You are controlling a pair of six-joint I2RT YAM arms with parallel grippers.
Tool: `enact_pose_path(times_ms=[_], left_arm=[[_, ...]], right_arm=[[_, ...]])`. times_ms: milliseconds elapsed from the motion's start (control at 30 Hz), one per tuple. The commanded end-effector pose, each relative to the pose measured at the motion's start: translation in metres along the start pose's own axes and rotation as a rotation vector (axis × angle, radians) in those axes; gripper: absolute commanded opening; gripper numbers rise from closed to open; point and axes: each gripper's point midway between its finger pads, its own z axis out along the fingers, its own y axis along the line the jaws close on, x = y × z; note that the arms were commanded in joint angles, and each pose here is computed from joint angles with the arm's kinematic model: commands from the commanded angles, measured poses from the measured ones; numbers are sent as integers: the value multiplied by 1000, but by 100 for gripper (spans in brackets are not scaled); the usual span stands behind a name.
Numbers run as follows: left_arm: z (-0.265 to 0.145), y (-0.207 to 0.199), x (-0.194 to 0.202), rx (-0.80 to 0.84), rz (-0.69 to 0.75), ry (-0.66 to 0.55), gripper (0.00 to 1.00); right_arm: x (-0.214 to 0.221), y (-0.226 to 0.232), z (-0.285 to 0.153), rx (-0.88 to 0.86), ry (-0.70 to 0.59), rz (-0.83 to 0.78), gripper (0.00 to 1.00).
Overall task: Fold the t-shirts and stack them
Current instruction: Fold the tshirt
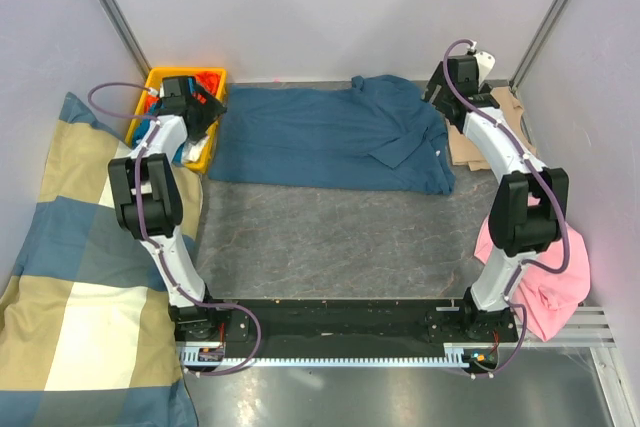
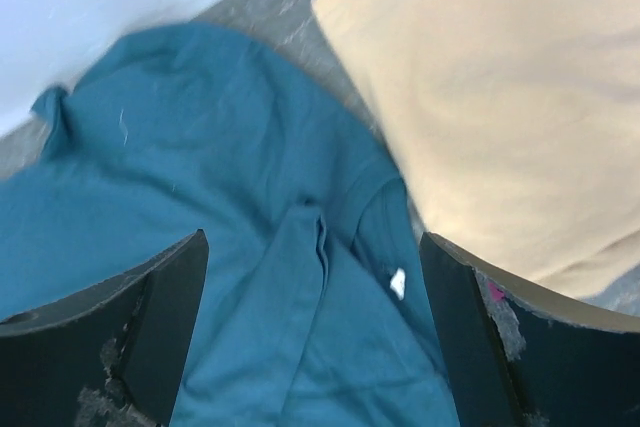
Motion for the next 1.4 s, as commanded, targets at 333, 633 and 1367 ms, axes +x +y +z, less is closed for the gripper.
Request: enact_pose_path(times_ms=[333,633,1367], left_arm=[[-63,-12,96,108,151,71,96],[-49,-6,130,54,247,105,95],[-52,11,141,6,239,130,94]], right_arm=[[87,-32,-53,-13,217,-86,95],[136,-74,-57,94,291,-115,88],[179,-96,-45,146,340,-126,71]])
